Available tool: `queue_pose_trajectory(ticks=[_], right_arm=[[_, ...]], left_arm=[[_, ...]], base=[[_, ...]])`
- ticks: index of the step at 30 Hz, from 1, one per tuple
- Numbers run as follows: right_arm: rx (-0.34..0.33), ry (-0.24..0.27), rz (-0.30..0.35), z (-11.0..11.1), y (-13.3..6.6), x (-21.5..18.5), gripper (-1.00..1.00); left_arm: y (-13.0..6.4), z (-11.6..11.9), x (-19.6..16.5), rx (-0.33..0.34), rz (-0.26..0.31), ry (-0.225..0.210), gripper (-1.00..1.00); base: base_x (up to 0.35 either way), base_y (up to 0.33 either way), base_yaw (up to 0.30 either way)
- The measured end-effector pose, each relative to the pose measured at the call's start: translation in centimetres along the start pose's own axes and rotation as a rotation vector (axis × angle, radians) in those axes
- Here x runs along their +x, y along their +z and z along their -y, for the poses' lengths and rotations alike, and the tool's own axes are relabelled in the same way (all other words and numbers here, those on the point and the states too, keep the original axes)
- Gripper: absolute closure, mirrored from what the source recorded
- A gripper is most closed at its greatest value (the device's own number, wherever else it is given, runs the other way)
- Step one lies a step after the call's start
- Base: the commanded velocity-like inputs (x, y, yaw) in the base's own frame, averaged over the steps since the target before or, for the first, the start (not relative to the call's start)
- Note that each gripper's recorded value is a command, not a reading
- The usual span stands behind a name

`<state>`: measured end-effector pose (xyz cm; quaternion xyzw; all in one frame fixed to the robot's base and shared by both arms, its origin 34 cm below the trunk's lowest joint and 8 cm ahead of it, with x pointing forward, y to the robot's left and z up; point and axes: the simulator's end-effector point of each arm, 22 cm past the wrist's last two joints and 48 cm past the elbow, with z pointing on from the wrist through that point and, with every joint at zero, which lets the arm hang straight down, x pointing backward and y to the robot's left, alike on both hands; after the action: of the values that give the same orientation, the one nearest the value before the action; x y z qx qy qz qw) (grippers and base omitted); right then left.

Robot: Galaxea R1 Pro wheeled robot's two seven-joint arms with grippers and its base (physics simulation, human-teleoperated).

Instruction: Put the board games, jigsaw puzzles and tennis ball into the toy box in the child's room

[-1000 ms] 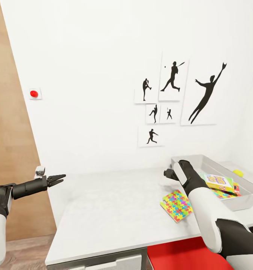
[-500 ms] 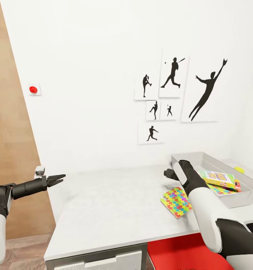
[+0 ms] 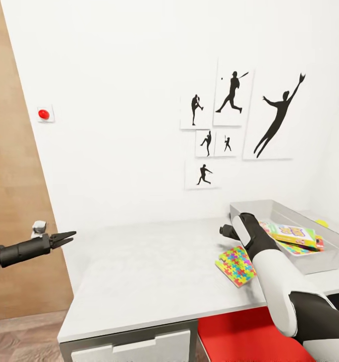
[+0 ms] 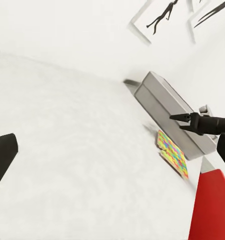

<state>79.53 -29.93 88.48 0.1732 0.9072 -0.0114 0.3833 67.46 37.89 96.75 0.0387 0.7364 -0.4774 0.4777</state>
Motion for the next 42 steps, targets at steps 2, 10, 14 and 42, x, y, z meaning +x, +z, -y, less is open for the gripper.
queue_pose_trajectory(ticks=[2, 10, 14, 42], right_arm=[[0.000, -0.003, 0.004, 0.0, 0.1, 0.1, -1.00], [-0.001, -0.005, 0.012, -0.1, 0.2, -0.2, -1.00], [-0.002, -0.005, 0.019, -0.2, 0.0, -0.6, -1.00], [0.069, -0.069, 0.070, 1.3, 0.2, -1.5, -1.00]], left_arm=[[-0.5, -0.2, -0.2, 0.000, 0.012, 0.004, -1.00], [-1.0, -0.4, -0.4, 0.000, 0.024, 0.008, -1.00], [-1.1, -0.4, -0.4, 0.000, 0.024, 0.008, -1.00], [-1.0, -1.5, 1.0, 0.000, 0.024, 0.007, -1.00]], base=[[0.000, 0.000, 0.000], [0.000, 0.000, 0.000], [0.000, 0.000, 0.000], [0.000, 0.000, 0.000]])
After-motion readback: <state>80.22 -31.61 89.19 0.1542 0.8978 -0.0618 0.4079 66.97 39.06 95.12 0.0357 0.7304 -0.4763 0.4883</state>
